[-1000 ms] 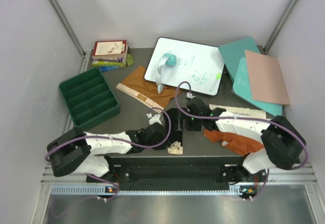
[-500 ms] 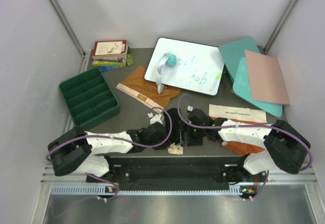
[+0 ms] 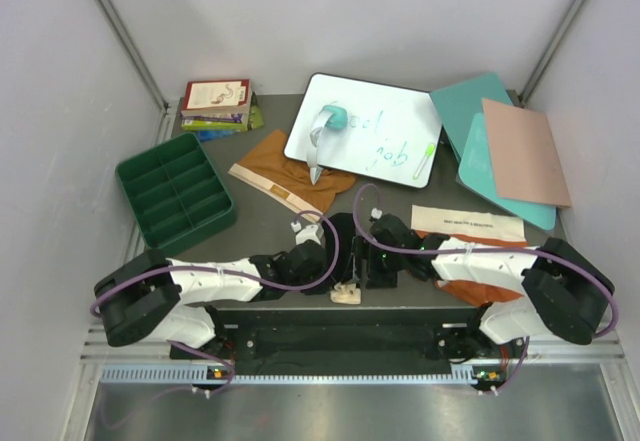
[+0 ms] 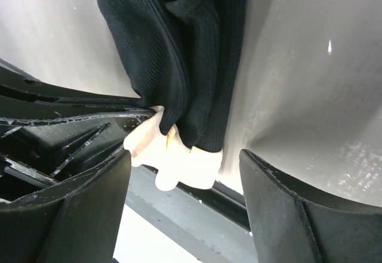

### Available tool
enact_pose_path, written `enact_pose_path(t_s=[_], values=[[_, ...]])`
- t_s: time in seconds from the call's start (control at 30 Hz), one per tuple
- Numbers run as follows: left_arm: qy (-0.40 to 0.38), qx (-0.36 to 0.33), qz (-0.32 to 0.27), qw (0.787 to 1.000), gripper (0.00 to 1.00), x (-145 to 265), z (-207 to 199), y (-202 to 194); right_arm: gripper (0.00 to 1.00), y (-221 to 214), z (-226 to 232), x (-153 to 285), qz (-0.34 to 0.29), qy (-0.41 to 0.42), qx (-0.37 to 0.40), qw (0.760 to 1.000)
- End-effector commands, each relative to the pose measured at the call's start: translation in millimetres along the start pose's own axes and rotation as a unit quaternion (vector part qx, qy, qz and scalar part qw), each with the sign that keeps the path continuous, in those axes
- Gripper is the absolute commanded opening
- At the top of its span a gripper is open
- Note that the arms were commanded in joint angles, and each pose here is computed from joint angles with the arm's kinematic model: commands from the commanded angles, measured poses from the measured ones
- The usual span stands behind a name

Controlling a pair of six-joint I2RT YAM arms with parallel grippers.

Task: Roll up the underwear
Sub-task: Roll the underwear to the center of the board.

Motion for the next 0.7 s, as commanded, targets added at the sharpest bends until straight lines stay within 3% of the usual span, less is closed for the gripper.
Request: enact_pose_path(t_s=[0.0, 0.27, 0.33, 0.43, 0.47, 0.67], values=[[0.052, -0.025, 0.054, 0.997, 0.00, -1, 24, -25, 0.73, -5, 6, -1, 0.004, 0.026, -0.010, 1.000], [0.050, -0.028, 0.054, 0.997, 0.00, -1, 22, -24, 0.72, -13, 3, -8, 0.021, 0.023, -0.012, 0.999], [0.051, -0.028, 0.054, 0.997, 0.00, -1, 22, -25, 0.65, -14, 4, -9, 0.021, 0.023, -0.012, 0.999], [0.050, -0.030, 0.051, 0.997, 0.00, 0, 21, -23, 0.43, -15, -2, -13, 0.025, 0.014, -0.013, 1.000], [0.047, -0.030, 0.049, 0.997, 0.00, 1, 20, -22, 0.32, -15, -2, -13, 0.025, 0.013, -0.014, 1.000], [0.049, -0.014, 0.035, 0.998, 0.02, 10, 18, -17, 0.00, -19, -15, -17, 0.027, -0.009, -0.016, 0.999]])
Point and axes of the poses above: each gripper's point midway between its finger pads, its own x axis back along the fingers, its own z axis along the line the jaws close on, y = z × x, the point moved 4 cm from there along x, back along the fingers, and after that the axes turned 7 degrees about -x, right-handed, at the moved point
